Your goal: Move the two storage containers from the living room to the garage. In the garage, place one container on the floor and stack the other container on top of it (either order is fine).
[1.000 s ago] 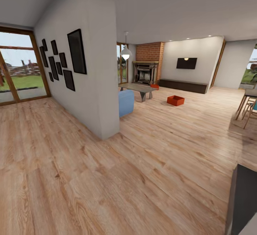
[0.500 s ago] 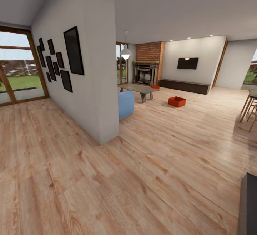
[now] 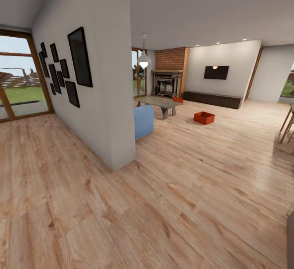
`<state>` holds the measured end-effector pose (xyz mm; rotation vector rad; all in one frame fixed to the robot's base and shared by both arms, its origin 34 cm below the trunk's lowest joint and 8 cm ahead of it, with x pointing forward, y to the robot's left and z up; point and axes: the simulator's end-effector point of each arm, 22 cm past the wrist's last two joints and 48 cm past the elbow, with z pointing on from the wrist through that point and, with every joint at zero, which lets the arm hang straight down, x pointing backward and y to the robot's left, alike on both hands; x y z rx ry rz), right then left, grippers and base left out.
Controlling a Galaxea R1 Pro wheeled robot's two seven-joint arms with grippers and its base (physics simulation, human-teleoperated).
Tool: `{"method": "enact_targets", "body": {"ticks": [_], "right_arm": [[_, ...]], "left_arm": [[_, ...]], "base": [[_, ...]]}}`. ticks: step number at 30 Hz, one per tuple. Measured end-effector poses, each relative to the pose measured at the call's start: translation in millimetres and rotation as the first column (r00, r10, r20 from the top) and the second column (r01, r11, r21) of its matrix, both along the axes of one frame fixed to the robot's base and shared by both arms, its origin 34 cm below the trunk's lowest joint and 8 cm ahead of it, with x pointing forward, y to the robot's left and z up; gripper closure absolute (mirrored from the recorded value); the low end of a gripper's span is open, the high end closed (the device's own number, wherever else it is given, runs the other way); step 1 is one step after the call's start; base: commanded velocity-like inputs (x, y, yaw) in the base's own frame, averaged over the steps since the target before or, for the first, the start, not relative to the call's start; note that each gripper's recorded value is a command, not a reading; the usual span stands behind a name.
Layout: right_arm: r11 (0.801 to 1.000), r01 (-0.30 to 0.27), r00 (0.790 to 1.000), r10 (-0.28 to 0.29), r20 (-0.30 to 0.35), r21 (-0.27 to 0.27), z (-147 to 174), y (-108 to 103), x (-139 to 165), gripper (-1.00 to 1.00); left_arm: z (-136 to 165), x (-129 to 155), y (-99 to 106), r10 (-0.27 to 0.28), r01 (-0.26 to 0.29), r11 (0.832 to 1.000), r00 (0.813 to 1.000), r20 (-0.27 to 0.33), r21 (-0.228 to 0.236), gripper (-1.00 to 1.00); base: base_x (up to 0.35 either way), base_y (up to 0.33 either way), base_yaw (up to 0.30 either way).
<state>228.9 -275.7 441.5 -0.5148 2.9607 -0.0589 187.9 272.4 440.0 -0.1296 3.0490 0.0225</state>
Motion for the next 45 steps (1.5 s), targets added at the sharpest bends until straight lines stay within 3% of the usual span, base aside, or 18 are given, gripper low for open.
{"method": "enact_targets", "body": {"ticks": [9,29,45], "right_arm": [[1.0,0.001,1.0,-0.001,-0.001,-0.001,-0.1,-0.7,-0.9,-1.0],[1.0,0.001,1.0,-0.001,0.0,0.001,0.0,0.3,-0.5,-1.0],[1.0,0.001,1.0,-0.001,0.0,-0.001,0.0,-0.7,-0.2,-1.0]], "left_arm": [[0.0,0.0,-0.8,0.001,-0.001,1.0,1.0,0.0,-0.002,-1.0],[-0.1,-0.8,-0.4,0.001,-0.001,1.0,1.0,-0.002,-0.001,-1.0],[-0.2,-2.5,0.2,0.001,-0.001,1.0,1.0,-0.006,-0.001,-1.0]], "base": [[0.323,0.0,-0.025],[0.323,0.0,-0.233],[0.323,0.0,-0.019]]}}
